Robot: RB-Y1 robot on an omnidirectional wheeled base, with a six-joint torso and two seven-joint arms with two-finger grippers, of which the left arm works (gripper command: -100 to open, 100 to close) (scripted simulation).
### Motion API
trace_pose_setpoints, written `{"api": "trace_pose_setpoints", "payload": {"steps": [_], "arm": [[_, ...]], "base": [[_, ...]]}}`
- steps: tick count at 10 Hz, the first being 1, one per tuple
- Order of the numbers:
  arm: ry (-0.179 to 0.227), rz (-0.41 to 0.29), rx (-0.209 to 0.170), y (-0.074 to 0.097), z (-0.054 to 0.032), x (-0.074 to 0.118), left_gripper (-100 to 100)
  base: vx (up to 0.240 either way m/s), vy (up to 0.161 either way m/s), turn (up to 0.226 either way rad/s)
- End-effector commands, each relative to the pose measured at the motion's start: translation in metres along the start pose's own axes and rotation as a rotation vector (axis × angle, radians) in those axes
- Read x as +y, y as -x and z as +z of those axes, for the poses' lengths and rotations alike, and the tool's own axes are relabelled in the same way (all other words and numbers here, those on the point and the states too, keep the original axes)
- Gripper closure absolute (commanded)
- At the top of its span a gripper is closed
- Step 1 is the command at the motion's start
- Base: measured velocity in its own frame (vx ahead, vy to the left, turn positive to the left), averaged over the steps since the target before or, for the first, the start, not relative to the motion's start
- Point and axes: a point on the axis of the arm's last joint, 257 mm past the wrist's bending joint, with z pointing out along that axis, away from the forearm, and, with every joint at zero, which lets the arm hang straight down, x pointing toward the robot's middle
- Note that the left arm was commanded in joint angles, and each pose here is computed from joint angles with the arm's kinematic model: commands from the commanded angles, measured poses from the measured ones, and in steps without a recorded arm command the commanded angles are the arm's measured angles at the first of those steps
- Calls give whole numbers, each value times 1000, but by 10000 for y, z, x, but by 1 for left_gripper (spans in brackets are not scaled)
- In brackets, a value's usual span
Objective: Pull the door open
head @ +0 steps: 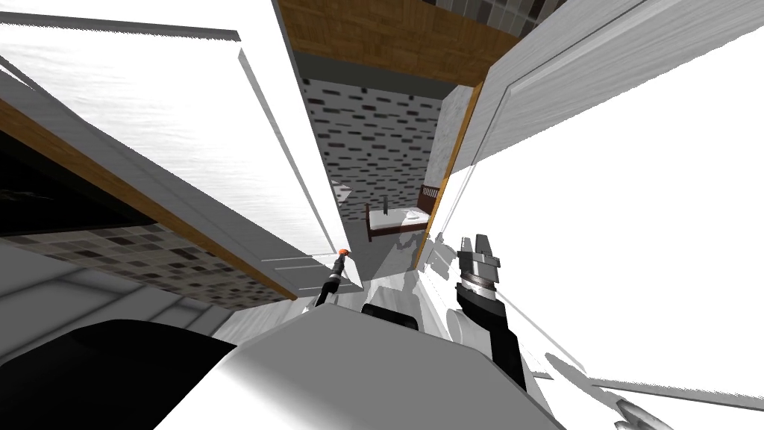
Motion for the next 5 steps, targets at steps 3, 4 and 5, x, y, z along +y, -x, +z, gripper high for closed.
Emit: {"api": "trace_pose_setpoints", "payload": {"steps": [3, 4, 5], "arm": [[-4, -116, 2, -66, 35, -12, 100], [-4, -120, 2, -66, 35, -12, 100], [-4, -165, 0, -71, 46, -12, 100]], "base": [[-37, 7, -31], [-28, 7, -26], [-33, 6, -28]]}}
